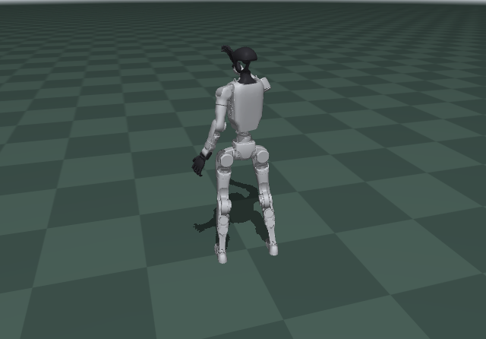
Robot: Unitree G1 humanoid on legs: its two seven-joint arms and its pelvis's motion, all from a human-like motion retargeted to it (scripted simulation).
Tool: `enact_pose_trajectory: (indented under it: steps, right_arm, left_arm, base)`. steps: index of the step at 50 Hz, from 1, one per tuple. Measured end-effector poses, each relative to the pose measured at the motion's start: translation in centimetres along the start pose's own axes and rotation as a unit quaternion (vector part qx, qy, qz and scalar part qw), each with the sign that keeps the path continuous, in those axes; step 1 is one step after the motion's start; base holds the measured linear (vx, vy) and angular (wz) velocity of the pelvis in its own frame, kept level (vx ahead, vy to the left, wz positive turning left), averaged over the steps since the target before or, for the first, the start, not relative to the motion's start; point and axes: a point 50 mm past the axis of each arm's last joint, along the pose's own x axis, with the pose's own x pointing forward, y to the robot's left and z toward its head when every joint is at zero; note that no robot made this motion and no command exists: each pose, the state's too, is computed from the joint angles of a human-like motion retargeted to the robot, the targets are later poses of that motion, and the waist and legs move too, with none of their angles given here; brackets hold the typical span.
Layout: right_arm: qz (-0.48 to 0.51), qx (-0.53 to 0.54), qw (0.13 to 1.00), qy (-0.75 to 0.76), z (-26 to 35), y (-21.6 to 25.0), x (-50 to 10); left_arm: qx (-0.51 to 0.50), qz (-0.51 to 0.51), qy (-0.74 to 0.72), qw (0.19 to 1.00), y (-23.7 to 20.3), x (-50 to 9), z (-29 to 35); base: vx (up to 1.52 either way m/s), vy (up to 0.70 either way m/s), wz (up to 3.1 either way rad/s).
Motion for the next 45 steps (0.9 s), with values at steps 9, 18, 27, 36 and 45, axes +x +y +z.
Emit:
enact_pose_trajectory:
  steps: [9, 18, 27, 36, 45]
  right_arm:
    - [0.067, 0.024, 0.995, -0.068, 3.1, 2.5, -3.5]
    - [0.137, -0.104, 0.978, -0.115, 3.0, 5.2, -6.4]
    - [0.288, -0.293, 0.899, -0.153, -1.3, 10.0, -11.1]
    - [0.490, -0.404, 0.766, -0.103, -8.8, 14.9, -20.0]
    - [0.589, -0.421, 0.688, 0.039, -12.8, 17.1, -26.2]
  left_arm:
    - [0.009, 0.008, 0.002, 1.000, 0.3, 0.0, -0.2]
    - [0.008, 0.023, -0.001, 1.000, 0.6, -0.1, -0.4]
    - [0.013, 0.022, -0.017, 1.000, 0.2, 0.0, 0.1]
    - [0.029, 0.006, -0.030, 0.999, -0.7, 0.2, 0.8]
    - [0.045, -0.006, -0.021, 0.999, -0.6, 0.3, 0.5]
  base:
    - [0.00, 0.00, -0.02]
    - [0.00, 0.00, 0.00]
    - [0.00, 0.00, 0.00]
    - [0.00, 0.00, 0.00]
    - [0.00, 0.00, 0.00]
